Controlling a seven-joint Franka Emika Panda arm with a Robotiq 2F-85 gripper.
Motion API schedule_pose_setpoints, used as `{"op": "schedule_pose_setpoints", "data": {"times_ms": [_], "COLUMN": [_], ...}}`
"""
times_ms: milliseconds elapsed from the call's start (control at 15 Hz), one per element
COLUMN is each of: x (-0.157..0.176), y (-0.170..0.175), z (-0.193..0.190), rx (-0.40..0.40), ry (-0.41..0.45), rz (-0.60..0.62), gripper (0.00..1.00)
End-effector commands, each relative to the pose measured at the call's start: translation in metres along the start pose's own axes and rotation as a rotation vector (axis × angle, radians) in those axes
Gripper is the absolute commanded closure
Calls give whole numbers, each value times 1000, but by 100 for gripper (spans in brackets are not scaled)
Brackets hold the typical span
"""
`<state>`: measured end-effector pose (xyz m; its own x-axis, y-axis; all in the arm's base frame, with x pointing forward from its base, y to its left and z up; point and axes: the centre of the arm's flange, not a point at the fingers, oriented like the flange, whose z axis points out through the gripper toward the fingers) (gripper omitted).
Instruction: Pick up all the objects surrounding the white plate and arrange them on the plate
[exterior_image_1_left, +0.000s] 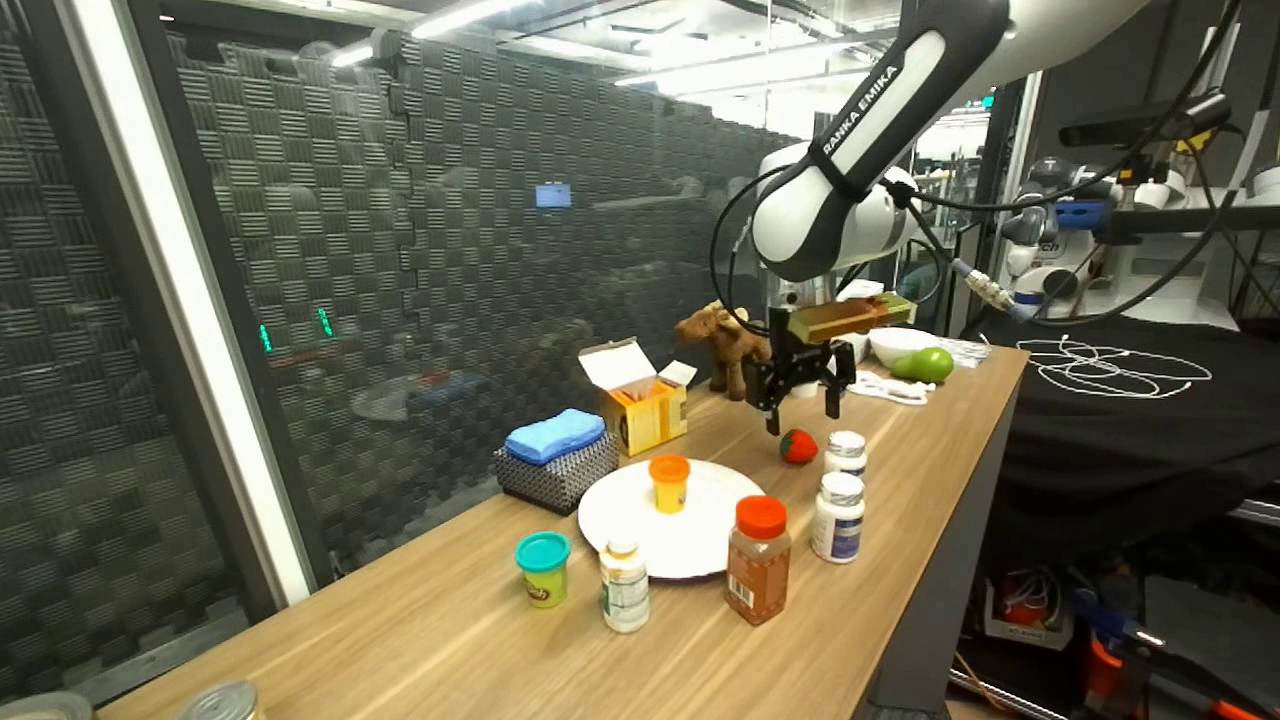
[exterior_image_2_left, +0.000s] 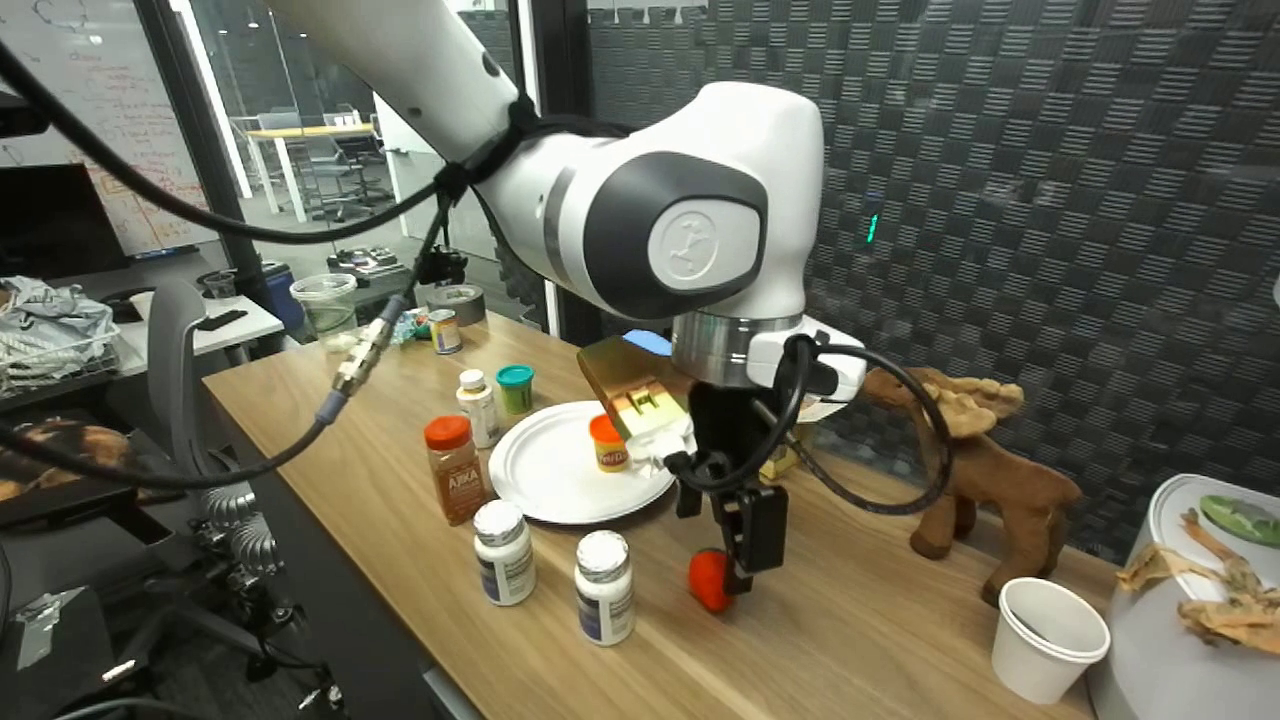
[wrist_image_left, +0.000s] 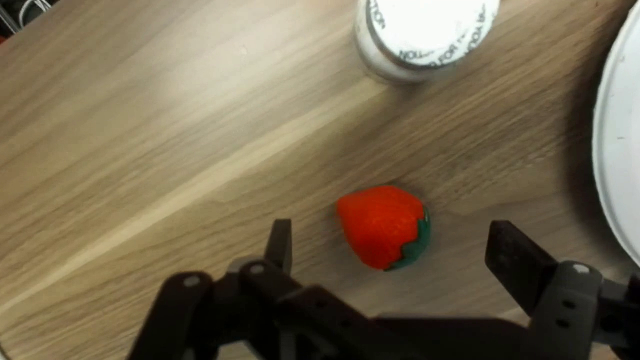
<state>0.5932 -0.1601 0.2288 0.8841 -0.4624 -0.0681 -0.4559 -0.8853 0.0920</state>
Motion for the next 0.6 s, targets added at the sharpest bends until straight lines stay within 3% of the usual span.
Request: {"op": "schedule_pose_setpoints", "data": {"times_ms": [0,200,267,533], "x": [20,22,23,26], "y": [2,5,6,7], "z": [8,13,14,16], "rx": [15,23,25,41], "ry": [-45,-64,-65,-71], "rz": [39,57,63,74], "gripper": [0,0,18,49]}}
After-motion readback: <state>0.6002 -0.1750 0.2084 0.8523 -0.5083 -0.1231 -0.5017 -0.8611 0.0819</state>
